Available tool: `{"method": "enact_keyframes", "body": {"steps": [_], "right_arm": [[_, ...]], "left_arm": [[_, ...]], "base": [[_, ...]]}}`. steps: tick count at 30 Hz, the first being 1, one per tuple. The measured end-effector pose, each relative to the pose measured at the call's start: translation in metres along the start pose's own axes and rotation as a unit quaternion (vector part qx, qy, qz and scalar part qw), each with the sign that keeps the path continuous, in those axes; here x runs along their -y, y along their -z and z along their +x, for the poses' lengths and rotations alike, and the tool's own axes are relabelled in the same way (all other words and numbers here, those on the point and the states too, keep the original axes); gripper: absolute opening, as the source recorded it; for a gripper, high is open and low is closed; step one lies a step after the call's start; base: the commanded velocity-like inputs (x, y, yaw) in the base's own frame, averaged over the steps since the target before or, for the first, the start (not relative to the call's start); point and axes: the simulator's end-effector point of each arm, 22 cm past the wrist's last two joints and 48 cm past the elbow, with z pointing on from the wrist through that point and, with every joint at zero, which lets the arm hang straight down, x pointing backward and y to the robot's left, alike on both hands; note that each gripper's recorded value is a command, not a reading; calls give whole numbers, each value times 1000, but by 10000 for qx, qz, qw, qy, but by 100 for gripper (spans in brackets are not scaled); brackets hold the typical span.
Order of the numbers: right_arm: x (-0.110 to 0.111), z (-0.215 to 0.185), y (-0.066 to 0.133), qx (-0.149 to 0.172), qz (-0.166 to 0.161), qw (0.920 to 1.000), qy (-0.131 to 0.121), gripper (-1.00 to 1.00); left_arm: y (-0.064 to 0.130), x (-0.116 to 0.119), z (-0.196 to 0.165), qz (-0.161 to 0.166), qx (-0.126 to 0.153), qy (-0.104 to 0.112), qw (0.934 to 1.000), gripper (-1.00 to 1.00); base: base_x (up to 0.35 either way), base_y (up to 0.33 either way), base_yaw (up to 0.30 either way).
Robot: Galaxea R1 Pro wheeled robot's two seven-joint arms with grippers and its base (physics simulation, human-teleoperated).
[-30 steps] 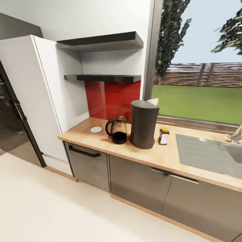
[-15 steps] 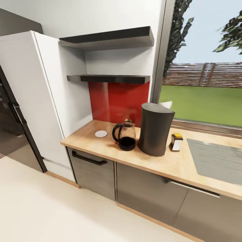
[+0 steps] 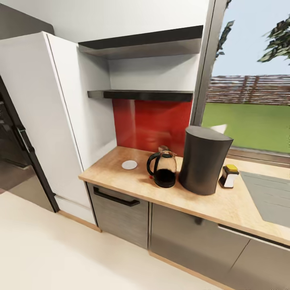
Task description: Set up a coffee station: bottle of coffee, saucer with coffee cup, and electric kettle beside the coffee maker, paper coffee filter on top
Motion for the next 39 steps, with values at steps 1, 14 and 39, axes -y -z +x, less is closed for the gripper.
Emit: {"method": "enact_keyframes", "body": {"steps": [1,14,39], "right_arm": [[0,0,0,0,0,10000,0,100],[0,0,0,-1,-1,10000,1,100],[0,0,0,1,-1,10000,1,100]], "left_arm": [[0,0,0,2,3,6,10000,100],[2,11,-17,179,453,-18,9988,100],[0,-1,-19,431,428,-137,9981,100]], "base": [[25,333,-191],[4,338,-265],[119,331,-278]]}}
